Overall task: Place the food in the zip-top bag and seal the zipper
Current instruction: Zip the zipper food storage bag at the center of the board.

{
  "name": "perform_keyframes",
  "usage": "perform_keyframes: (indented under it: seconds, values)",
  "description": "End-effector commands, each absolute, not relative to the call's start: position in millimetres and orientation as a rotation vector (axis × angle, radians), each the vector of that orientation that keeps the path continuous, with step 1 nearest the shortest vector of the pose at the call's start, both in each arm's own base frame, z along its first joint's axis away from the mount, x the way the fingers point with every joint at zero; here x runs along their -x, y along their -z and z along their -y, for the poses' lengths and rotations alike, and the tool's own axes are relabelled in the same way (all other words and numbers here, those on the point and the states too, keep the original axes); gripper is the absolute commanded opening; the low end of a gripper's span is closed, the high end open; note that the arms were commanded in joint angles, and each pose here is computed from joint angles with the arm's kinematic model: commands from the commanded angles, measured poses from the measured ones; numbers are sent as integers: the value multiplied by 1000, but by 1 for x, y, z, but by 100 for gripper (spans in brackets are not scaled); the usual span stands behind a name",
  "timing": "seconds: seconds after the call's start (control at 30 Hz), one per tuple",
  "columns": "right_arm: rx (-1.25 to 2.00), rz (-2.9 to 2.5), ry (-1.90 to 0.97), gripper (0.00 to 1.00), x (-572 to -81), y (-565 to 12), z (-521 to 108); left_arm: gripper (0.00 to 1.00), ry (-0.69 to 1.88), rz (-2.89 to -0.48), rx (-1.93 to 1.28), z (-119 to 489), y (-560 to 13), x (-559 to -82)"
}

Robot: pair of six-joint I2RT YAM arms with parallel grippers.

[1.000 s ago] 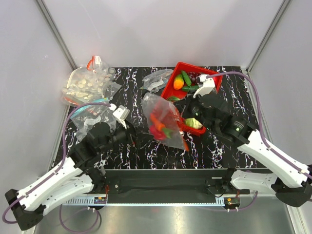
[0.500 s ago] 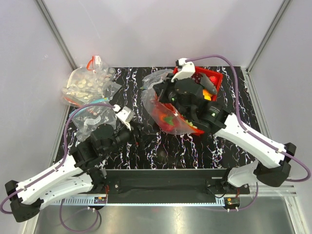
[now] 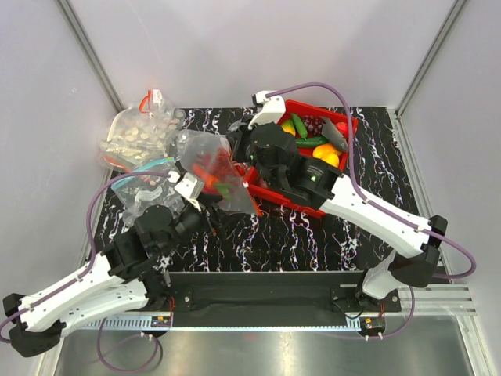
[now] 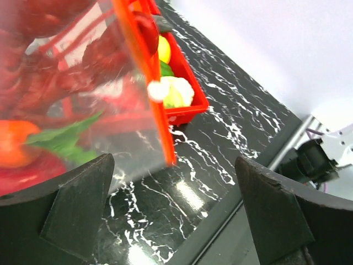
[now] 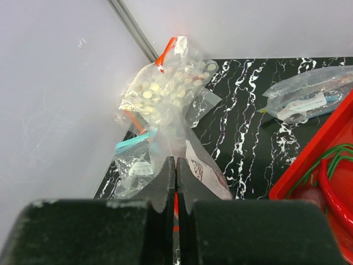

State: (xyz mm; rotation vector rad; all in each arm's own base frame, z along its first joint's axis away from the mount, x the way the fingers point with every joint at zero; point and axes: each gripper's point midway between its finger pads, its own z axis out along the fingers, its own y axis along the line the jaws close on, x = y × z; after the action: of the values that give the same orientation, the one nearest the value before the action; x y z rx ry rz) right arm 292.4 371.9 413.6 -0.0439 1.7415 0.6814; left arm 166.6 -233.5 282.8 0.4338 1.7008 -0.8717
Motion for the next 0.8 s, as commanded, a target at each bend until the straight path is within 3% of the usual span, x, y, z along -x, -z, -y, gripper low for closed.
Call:
perform_keyframes:
  seconds: [0.0, 0.33, 0.53, 0.77]
  values:
    - [-34, -1606, -765, 0, -293, -466, -376, 97, 782, -1687, -365, 223, -296, -181]
    - [-40, -1587, -741, 0, -287, -473, -387, 99, 737, -1723, -329, 238, -290, -199]
    - [-45, -1586, -719, 0, -287, -472, -388, 99, 863, -1660, -364, 249, -312, -186]
    - [-56, -1585, -716, 0, -288, -473, -391, 99, 841, -1681, -319, 238, -308, -185]
